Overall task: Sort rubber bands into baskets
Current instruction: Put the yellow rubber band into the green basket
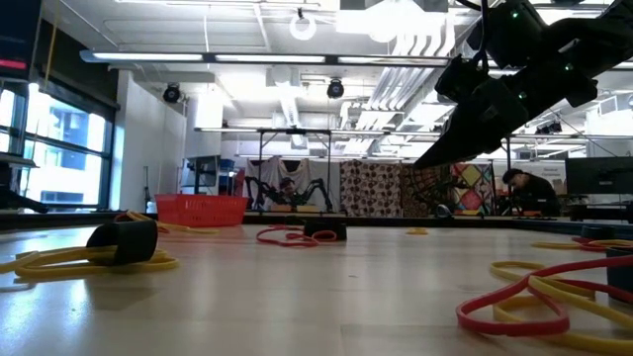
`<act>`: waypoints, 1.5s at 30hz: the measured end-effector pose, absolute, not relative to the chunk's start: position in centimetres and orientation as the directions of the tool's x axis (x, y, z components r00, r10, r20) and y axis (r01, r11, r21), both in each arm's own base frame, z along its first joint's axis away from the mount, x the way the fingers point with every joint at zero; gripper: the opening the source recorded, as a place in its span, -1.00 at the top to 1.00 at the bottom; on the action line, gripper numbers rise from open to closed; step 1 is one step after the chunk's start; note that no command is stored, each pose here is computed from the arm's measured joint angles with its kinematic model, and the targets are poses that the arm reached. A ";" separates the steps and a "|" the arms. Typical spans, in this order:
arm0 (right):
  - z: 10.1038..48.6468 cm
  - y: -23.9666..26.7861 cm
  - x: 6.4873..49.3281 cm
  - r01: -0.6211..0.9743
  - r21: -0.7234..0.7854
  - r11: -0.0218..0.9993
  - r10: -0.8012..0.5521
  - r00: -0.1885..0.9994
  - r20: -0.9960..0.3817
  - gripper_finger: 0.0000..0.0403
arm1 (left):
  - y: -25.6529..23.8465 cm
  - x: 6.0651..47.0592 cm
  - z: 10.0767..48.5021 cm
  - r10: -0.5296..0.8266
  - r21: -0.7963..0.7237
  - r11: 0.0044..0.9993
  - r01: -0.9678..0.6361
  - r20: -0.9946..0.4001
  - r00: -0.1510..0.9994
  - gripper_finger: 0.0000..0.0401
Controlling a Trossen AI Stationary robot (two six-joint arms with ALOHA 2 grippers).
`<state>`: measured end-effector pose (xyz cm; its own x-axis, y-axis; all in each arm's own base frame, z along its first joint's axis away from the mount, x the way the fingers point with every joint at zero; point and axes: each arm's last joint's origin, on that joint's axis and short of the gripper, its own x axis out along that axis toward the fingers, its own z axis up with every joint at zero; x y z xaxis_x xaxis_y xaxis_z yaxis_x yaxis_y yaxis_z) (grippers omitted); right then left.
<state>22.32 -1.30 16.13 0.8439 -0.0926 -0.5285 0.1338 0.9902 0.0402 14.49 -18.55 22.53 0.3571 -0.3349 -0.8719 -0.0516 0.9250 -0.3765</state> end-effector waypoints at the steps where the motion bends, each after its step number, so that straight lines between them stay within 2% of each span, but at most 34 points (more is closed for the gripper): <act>1: 16.1 -1.3 22.3 0.134 0.040 0.990 -0.092 0.844 -0.528 1.00 | -18.6 14.5 22.5 -0.336 -0.377 0.925 -0.052 -0.871 0.358 1.00; 23: 16.1 -1.3 22.3 0.134 0.040 0.990 -0.092 0.844 -0.528 1.00 | -18.7 14.4 22.6 -0.375 -0.427 0.898 -0.103 -0.868 0.325 1.00; 38: 16.1 -1.3 22.3 0.134 0.040 0.990 -0.093 0.844 -0.528 1.00 | -18.2 13.6 19.7 -0.367 -0.415 0.900 -0.132 -0.886 0.284 1.00; 45: 16.1 -1.3 22.3 0.134 0.040 0.990 -0.092 0.844 -0.528 1.00 | -18.2 13.1 19.0 -0.403 -0.442 0.884 -0.154 -0.886 0.231 1.00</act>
<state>22.32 -1.30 16.13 0.8441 -0.0924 -0.5281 0.1336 0.9902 0.0404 13.11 -18.23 18.99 0.2307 -0.4028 -0.8857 -0.1535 0.8838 -0.4419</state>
